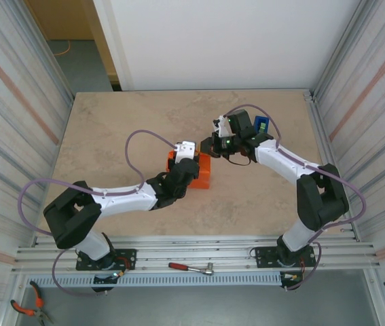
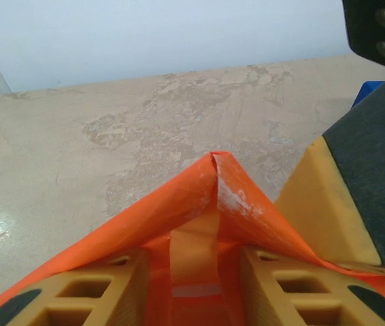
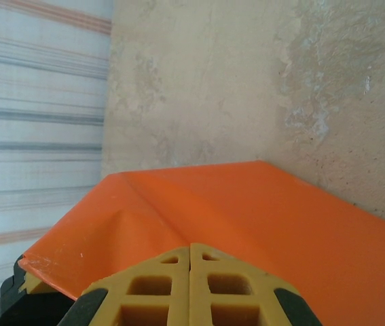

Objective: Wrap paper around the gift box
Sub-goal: Fold the wrapping paper for the gift box.

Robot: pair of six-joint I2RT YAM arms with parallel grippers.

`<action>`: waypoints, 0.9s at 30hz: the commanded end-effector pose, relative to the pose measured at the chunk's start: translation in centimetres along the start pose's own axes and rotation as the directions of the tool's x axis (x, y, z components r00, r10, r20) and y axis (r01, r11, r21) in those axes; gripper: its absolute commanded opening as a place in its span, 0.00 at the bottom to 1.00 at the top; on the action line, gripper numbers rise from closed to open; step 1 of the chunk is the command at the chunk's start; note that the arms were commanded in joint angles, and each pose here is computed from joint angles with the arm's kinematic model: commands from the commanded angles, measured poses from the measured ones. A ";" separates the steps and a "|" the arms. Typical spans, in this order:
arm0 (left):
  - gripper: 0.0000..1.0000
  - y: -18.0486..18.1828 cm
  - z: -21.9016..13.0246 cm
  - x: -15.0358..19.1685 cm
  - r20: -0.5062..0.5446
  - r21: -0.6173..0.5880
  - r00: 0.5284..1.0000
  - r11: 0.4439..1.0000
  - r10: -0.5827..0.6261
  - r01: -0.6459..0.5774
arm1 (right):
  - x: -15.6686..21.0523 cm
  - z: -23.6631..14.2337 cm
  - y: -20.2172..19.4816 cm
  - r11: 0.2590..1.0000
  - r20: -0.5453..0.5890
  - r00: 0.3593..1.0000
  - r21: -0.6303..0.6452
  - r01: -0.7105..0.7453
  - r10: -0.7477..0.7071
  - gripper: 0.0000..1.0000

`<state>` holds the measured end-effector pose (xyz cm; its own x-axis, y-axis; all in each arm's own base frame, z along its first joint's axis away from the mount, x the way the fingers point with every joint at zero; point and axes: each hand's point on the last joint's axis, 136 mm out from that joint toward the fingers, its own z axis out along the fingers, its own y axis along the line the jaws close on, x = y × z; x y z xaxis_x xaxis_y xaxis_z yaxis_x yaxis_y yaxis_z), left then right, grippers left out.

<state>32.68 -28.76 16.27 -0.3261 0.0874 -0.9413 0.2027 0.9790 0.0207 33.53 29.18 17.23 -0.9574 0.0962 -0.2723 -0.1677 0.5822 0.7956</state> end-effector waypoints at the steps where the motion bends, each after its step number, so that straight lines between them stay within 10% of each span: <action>1: 0.40 0.5 0.0 10.3 -0.286 0.041 0.942 0.984 0.177 -0.173 | 5.1 0.6 -3.3 0.990 -0.127 0.986 0.104 -0.097 0.110 0.00; 15: 0.42 -1.8 -2.6 3.1 -0.197 0.210 0.980 0.977 0.006 0.036 | 8.0 1.8 -6.8 0.976 -0.049 0.992 0.194 -0.101 0.112 0.00; 27: 0.45 -1.4 -5.5 -7.9 -0.123 0.454 0.967 0.854 -0.224 0.256 | 8.2 1.7 -7.7 0.972 -0.025 0.993 0.209 -0.107 0.115 0.00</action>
<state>30.49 -29.03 21.02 -0.4900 -0.0456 -0.8705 0.4394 0.8496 -0.2918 33.12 29.03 17.49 -0.8625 0.2158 -0.4578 -0.2631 0.5815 0.7698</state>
